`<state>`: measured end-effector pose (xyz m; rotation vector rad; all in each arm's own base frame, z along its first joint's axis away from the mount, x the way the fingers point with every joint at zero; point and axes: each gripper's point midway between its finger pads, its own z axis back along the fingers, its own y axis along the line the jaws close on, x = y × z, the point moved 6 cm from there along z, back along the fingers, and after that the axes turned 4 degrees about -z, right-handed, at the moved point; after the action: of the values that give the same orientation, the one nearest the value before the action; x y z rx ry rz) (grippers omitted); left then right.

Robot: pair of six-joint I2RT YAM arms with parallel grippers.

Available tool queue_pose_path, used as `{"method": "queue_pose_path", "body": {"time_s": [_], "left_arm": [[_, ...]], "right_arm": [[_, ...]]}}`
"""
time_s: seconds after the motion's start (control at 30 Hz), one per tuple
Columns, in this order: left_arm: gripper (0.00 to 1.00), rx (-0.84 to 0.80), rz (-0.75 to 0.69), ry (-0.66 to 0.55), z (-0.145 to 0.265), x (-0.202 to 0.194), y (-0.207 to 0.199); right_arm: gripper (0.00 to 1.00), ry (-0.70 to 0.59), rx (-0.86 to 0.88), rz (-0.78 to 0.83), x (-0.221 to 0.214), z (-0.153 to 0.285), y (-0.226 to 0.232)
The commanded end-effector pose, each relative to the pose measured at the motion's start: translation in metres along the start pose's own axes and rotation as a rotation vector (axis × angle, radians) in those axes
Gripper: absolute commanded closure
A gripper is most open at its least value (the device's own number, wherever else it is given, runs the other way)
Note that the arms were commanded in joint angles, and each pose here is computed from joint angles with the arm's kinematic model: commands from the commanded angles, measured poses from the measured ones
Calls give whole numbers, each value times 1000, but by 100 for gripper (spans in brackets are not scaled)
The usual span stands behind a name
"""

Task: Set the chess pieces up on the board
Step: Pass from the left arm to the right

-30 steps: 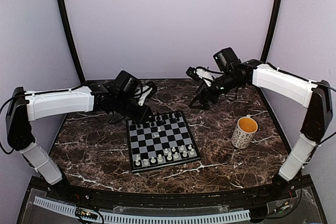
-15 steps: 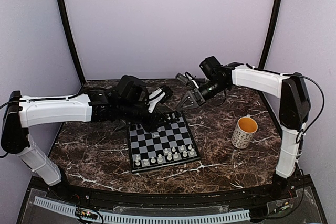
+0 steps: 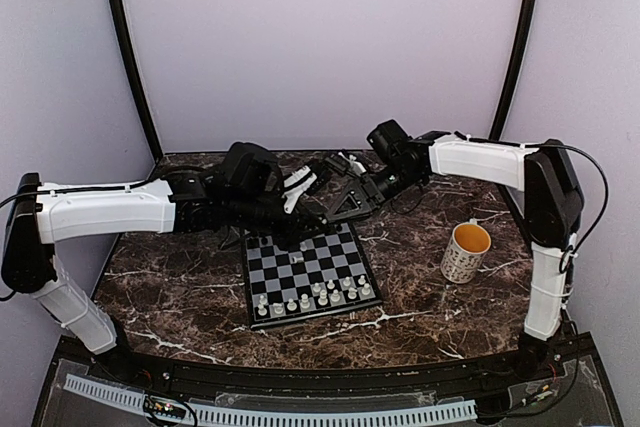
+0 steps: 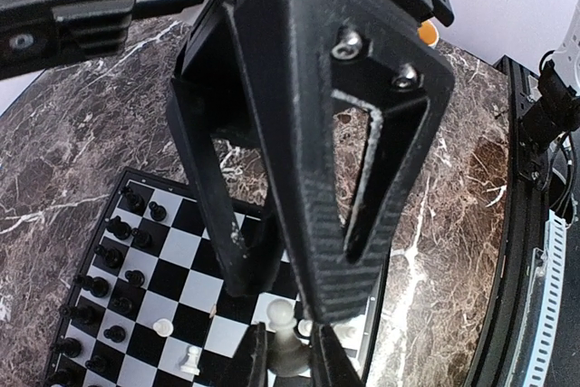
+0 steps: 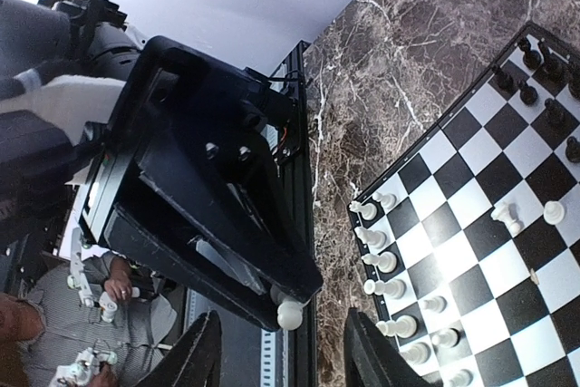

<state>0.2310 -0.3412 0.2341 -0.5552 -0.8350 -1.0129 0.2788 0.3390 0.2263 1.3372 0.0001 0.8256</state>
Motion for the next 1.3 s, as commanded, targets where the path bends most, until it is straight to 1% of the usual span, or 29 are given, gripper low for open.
{"method": "queue_pose_path", "body": {"time_s": [0.0,0.17,0.43,0.57,0.67,0.87,1.1,1.17,1.23,1.27], "left_arm": [[86,8,-31,-52,11,11,-3],[86,6,-34,-50,10,12,-4],[85,7,-38,-51,9,12,-5],[85,8,-41,-47,8,11,-6],[85,6,-41,-49,8,11,-6],[85,7,-44,-54,8,13,-6],[85,10,-49,-56,7,13,-6],[84,11,-51,-58,8,13,-6],[79,10,-53,-53,7,12,-6],[75,6,-55,-50,7,12,-7]], "right_arm": [[59,16,51,-6,-2,-9,-2],[68,17,61,-3,-1,-11,-1],[76,18,70,-34,-2,-11,-2],[82,20,75,-33,-3,-13,-2],[85,21,76,-34,-2,-13,-3],[86,25,77,-40,-2,-16,-5],[97,26,53,-21,-1,-16,-7],[99,28,27,-4,1,-15,-7],[100,30,-9,28,4,-13,-7],[100,34,-29,35,5,-13,-7]]}}
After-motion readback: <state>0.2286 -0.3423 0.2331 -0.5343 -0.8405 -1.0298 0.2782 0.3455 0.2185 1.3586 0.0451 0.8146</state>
